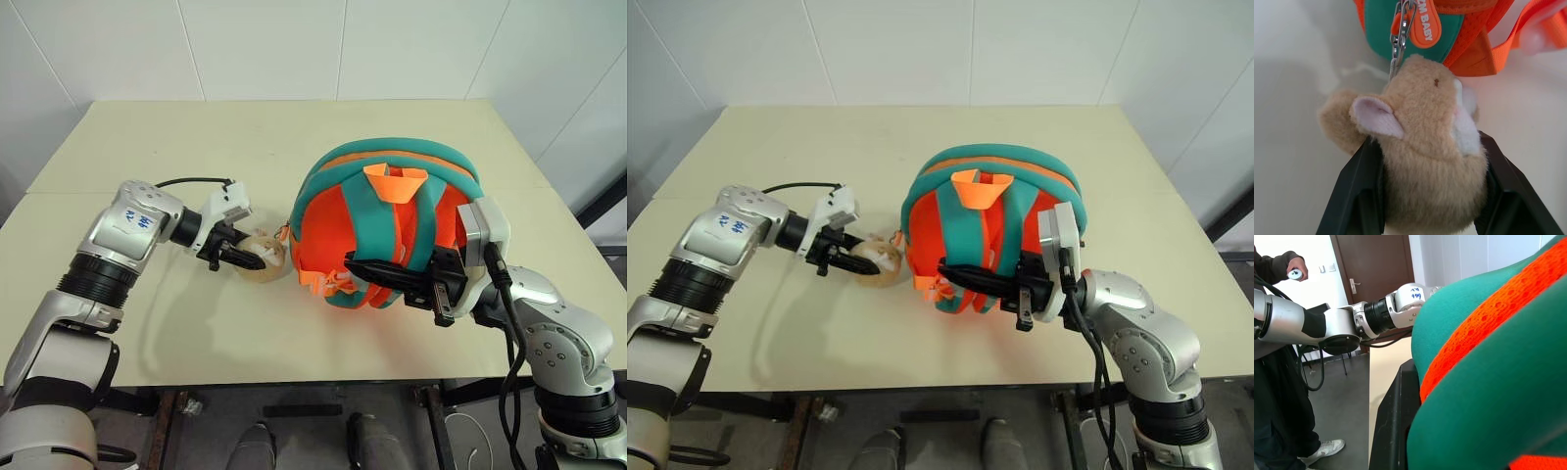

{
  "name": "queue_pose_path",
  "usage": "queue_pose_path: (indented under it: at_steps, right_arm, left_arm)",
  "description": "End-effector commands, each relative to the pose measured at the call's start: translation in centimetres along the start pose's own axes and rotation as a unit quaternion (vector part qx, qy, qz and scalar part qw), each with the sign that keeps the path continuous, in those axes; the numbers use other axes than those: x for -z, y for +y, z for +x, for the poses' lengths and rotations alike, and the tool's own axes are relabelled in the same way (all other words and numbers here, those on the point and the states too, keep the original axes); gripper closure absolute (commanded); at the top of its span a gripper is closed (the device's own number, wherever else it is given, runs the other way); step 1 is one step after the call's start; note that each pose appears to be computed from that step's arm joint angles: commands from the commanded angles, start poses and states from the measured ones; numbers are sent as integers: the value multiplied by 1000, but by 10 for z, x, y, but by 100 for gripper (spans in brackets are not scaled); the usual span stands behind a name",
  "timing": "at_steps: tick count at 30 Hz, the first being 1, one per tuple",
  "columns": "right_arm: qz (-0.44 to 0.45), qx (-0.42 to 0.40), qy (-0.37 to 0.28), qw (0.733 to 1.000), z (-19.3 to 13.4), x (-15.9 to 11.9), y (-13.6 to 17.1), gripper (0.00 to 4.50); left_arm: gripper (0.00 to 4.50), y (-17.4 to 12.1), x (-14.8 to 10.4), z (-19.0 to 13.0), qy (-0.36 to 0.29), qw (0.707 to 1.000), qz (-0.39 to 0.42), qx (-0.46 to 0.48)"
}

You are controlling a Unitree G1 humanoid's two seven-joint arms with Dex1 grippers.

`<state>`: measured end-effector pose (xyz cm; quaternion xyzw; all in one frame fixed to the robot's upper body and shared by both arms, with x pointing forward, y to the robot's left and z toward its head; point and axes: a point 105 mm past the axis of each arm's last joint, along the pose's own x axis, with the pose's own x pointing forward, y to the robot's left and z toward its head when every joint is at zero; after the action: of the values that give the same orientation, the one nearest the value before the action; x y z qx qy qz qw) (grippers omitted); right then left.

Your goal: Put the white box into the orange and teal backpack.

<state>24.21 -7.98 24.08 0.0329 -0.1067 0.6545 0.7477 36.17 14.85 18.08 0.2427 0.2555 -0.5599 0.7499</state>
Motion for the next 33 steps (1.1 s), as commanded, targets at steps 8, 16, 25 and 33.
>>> queue_pose_path:
  at_steps: [8, 16, 25, 33]
  right_arm:
    - [15, 5, 148, 989, -22, 13, 2, 322]
    - [-26, 39, 192, 980, -49, -9, 0, 59]
    - [-51, 180, 292, 938, -123, -33, -6, 2]
    - [-80, 310, 278, 906, -189, -47, -9, 2]
  left_arm:
    - [279, 17, -32, -15, -195, 978, 39, -62]
    - [33, 26, -23, -44, -262, 953, 77, -128]
    - [0, 15, -2, -78, -326, 939, 77, -84]
    - [0, 12, -2, -81, -382, 920, 66, -61]
